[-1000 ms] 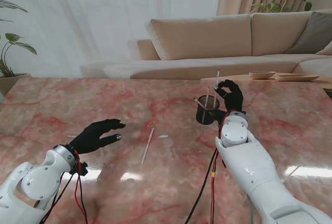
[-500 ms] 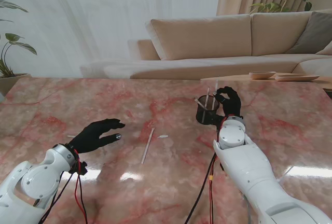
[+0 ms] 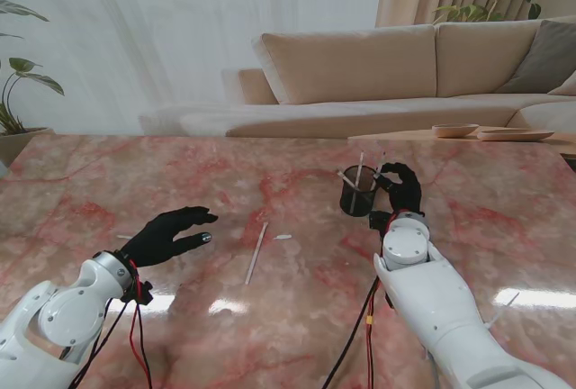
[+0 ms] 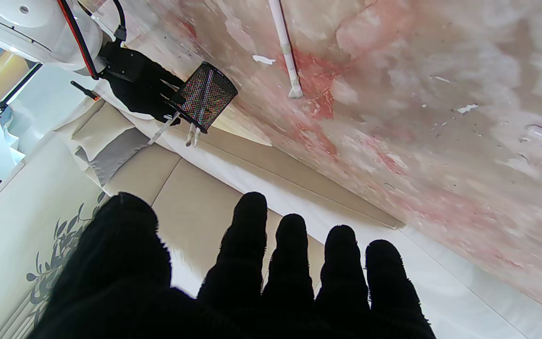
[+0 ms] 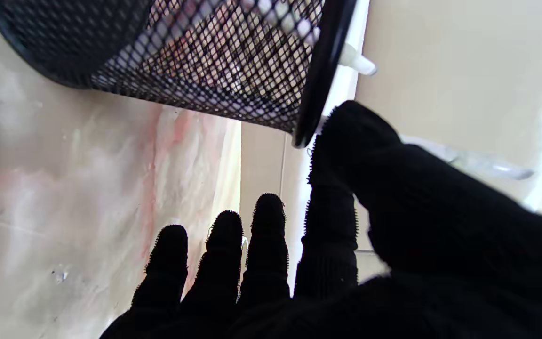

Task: Insert makeup brushes into the holder

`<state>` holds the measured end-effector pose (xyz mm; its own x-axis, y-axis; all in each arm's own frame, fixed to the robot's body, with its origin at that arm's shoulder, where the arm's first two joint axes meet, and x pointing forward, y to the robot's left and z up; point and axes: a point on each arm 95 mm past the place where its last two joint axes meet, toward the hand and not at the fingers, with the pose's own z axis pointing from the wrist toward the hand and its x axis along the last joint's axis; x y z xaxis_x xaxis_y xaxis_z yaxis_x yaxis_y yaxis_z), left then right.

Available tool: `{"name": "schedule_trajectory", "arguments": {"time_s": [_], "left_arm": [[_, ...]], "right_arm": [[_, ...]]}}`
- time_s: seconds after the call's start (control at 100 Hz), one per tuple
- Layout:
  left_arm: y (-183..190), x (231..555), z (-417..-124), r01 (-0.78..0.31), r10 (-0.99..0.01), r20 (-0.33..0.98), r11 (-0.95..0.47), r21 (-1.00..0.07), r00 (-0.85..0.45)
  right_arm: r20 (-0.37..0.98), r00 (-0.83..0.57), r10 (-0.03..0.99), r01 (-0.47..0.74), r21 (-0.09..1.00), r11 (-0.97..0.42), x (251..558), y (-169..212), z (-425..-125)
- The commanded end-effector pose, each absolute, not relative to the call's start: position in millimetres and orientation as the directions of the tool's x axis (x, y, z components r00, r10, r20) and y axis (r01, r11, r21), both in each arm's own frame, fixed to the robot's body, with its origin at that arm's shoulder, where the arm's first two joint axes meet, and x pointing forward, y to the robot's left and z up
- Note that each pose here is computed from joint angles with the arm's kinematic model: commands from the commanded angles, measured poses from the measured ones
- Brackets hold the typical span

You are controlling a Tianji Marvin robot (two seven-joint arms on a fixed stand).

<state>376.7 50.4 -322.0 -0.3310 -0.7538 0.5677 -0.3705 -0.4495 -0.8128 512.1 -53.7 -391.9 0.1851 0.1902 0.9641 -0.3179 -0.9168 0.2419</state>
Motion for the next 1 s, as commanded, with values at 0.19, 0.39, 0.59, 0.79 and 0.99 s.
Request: {"name": "schedule_trajectory", "arguments": {"time_s": [0.19, 0.39, 0.59, 0.79, 0.99], "left_arm": [[50, 375, -326, -0.374, -0.755, 0.568, -0.449, -0.812, -0.327], [50, 375, -327, -0.375, -0.755, 0.569, -0.449, -0.811, -0.327], [51, 375, -327, -0.371, -0.755, 0.569, -0.451, -0.812, -0.327], [51, 375, -327, -0.369, -0.753, 0.57, -0.453, -0.811, -0.329], [50, 374, -328, -0.366, -0.751, 0.572, -0.457, -0.811, -0.33]], "right_arm": [[0.96, 0.202, 0.196, -0.282, 0.248, -0.927, 507, -55, -398], [0.959, 0.198, 0.204, -0.251, 0.251, -0.935, 505, -56, -399], [0.96, 0.198, 0.196, -0.216, 0.238, -0.947, 501, -57, -400], [0.96, 0.2, 0.196, -0.19, 0.234, -0.954, 495, -60, -400], [0.95, 0.226, 0.214, -0.155, 0.252, -0.955, 485, -65, -402]]}}
